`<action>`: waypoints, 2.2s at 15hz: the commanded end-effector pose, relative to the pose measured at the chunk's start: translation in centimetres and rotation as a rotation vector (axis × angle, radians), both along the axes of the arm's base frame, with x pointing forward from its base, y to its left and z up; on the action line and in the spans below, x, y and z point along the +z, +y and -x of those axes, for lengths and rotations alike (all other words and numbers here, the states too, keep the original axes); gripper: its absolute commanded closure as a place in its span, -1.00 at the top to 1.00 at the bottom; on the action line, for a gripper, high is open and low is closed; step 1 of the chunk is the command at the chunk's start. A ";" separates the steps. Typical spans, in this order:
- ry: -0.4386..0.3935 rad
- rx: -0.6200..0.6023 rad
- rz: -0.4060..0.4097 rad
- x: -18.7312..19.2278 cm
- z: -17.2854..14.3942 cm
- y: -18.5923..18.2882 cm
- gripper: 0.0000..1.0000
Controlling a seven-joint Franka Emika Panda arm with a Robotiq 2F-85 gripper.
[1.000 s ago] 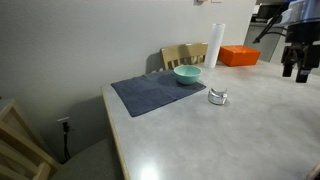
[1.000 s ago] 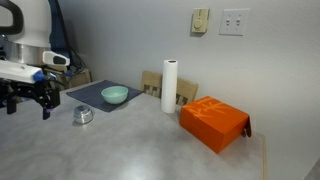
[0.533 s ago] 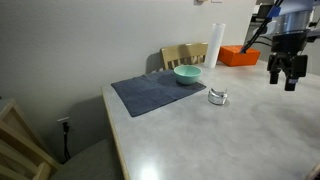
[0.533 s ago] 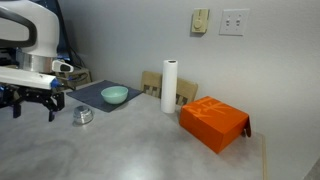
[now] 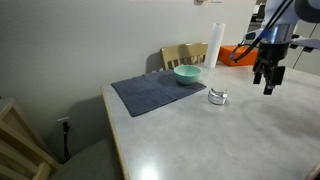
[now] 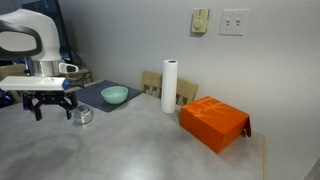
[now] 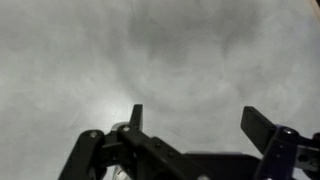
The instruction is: Take the silver lid from the silver bottle and place it on the table
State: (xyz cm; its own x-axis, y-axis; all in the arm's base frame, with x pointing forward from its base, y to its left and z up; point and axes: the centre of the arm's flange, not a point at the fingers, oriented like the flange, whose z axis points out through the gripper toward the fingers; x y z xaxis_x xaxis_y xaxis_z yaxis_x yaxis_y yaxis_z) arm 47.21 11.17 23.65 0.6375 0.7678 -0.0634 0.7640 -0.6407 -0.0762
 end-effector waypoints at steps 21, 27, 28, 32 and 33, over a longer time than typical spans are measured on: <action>-0.020 0.290 0.087 -4.3 -11.7 8.4 1.00; -0.104 0.286 0.173 -1.2 -10.6 9.0 1.00; -0.115 0.280 0.181 -1.0 -10.6 9.0 1.00; -0.144 0.275 0.153 -0.9 -11.0 8.0 1.00; -0.142 0.281 0.135 -1.4 -11.2 7.8 1.00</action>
State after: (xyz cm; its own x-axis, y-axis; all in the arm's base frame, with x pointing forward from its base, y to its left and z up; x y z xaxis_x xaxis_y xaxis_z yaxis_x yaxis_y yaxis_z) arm 58.79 20.18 22.74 0.4219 0.8975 -0.1288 0.9053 -0.4092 0.1142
